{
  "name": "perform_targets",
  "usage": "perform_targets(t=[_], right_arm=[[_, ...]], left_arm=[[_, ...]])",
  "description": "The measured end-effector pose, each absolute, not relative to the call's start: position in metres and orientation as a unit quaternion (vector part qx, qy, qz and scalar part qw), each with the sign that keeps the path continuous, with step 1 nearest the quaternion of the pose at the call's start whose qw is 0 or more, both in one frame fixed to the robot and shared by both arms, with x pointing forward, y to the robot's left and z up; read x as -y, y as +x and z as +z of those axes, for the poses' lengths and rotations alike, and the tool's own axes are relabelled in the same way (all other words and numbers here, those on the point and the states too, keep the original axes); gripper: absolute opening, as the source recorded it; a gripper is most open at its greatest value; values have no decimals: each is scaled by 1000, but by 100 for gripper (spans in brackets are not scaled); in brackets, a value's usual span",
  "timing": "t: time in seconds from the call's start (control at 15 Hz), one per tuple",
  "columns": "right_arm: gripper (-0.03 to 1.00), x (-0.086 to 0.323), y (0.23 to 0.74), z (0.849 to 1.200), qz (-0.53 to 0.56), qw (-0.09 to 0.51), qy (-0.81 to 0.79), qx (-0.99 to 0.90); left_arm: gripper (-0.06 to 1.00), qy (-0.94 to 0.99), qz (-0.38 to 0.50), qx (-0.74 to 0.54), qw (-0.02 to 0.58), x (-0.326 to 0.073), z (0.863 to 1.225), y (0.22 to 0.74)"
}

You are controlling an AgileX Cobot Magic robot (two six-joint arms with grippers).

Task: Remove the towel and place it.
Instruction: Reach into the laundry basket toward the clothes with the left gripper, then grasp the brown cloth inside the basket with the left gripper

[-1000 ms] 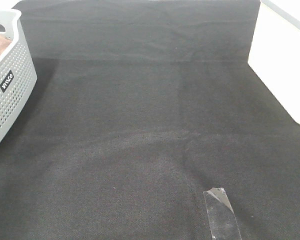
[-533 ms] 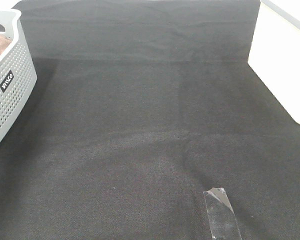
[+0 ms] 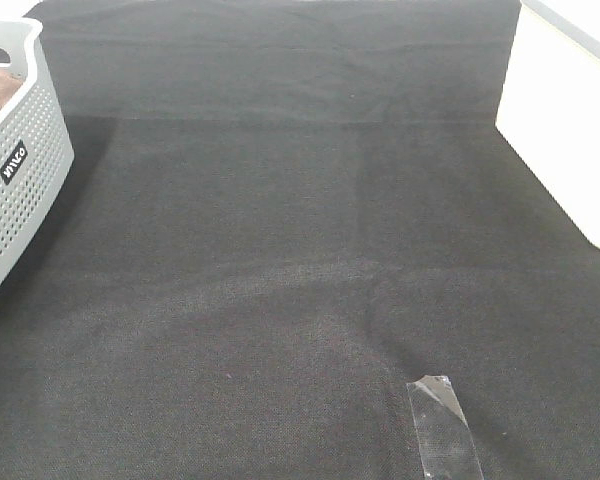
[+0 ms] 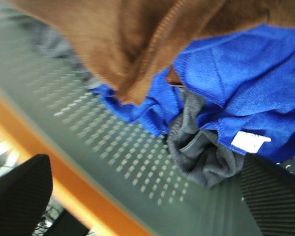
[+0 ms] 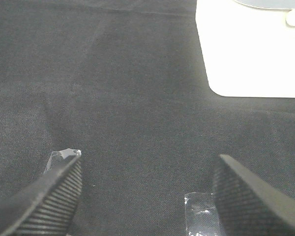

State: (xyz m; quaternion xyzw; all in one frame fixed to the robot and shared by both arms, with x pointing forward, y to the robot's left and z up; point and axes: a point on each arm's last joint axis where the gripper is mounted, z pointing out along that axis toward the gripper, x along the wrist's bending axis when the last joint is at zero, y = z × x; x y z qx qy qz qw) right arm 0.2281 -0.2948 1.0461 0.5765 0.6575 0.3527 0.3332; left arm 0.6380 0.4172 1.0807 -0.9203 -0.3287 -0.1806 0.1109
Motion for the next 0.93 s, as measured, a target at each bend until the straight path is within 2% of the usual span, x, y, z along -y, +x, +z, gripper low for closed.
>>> perform_targets(t=[0.07,0.2,0.53,0.67,0.73,0.8,0.87,0.93], right_arm=[[68,295,228,1046,353,333,576,-657],[68,295,228,1046,353,333,576,-657],[68,295,228,1046,353,333,576,-657],[68,295,228,1046,353,333,576,-657],[68,295,228,1046,353,333,576,-657],[68,295,228,1046,353,333,576,-657],[68,295,228,1046,353,333,576,-657],[68,295,228,1046,353,333,576,-657]], left_arm=[[98,-929,-146,313,131,-426,1044,653],[98,-933,-135,301,140,-432,1015,670],[96,-940,-118,287,137,-435,980,691],[88,-943,-113,282,134,-432,973,694],[66,-943,-117,281,134,-433,975,695],[28,-940,-123,290,133,-433,978,696],[9,-937,-128,298,131,-432,980,697],[2,-933,-131,308,130,-432,981,698]])
